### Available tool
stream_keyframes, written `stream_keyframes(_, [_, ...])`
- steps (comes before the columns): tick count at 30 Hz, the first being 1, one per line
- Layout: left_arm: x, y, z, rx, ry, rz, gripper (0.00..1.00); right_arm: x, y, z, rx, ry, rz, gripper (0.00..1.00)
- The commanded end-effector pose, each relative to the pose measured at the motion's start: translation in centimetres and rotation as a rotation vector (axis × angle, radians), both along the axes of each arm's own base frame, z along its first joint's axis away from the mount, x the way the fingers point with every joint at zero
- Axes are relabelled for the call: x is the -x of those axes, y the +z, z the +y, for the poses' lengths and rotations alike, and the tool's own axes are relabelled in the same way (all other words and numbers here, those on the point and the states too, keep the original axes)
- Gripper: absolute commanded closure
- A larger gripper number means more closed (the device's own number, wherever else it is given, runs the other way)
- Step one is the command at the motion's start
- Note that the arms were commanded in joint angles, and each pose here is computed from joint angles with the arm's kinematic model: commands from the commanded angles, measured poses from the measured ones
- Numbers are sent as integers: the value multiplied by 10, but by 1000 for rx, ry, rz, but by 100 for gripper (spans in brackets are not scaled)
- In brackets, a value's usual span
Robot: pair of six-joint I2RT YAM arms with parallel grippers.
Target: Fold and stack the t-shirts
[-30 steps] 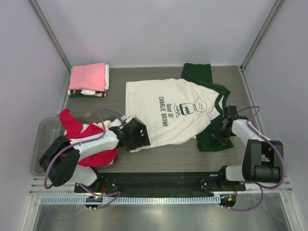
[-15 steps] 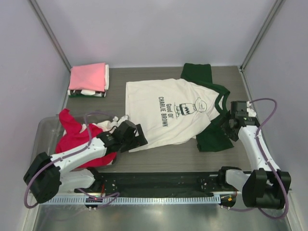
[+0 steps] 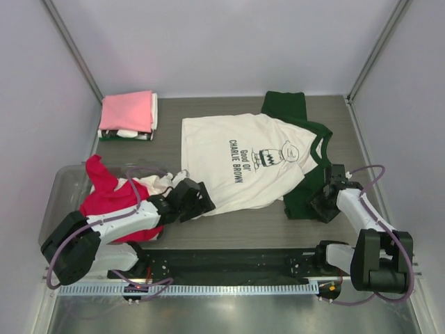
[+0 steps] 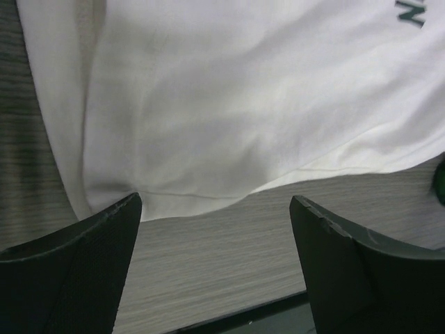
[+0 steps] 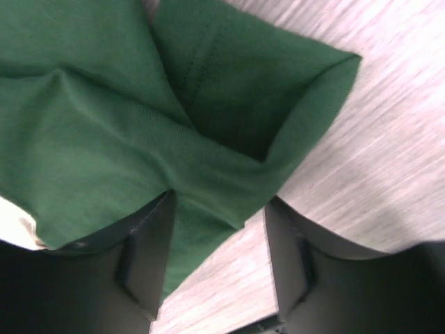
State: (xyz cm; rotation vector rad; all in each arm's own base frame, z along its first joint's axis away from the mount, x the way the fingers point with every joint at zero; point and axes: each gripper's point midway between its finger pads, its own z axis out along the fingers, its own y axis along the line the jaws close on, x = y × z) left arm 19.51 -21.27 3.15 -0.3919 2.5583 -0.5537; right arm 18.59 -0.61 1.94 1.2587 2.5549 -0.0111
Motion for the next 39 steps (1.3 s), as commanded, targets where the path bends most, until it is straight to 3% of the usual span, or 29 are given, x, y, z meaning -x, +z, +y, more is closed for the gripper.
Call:
stream_keyframes(1, [36,-57,54,-196,100,193,15,-17,-7,5,-37,-14,-56,44])
stream_keyframes(3, [37,-62,53,-204,99,204,19,-17,-14,6,-44,-6,-56,48])
stream_keyframes(6, [36,-70,54,-219,94,213,36,-20,-17,4,-33,5,-49,82])
stream_keyframes(7, [37,-72,53,-222,87,215,53,-22,-15,3,-25,13,-53,97])
stream_keyframes(9, [34,-71,47,-214,52,211,73,-33,-3,1,-13,15,-81,99])
stream_keyframes(10, [33,-69,45,-216,42,212,99,-35,5,-1,-6,14,-86,99])
stream_keyframes(18, [4,22,47,-224,49,44,100,-63,137,-41,203,-20,-253,99])
stream_keyframes(21, [3,49,51,-219,51,4,100,-58,160,-46,219,-38,-281,99])
stream_keyframes(39, [39,31,40,-65,14,103,100,2,115,-22,118,-1,-213,99])
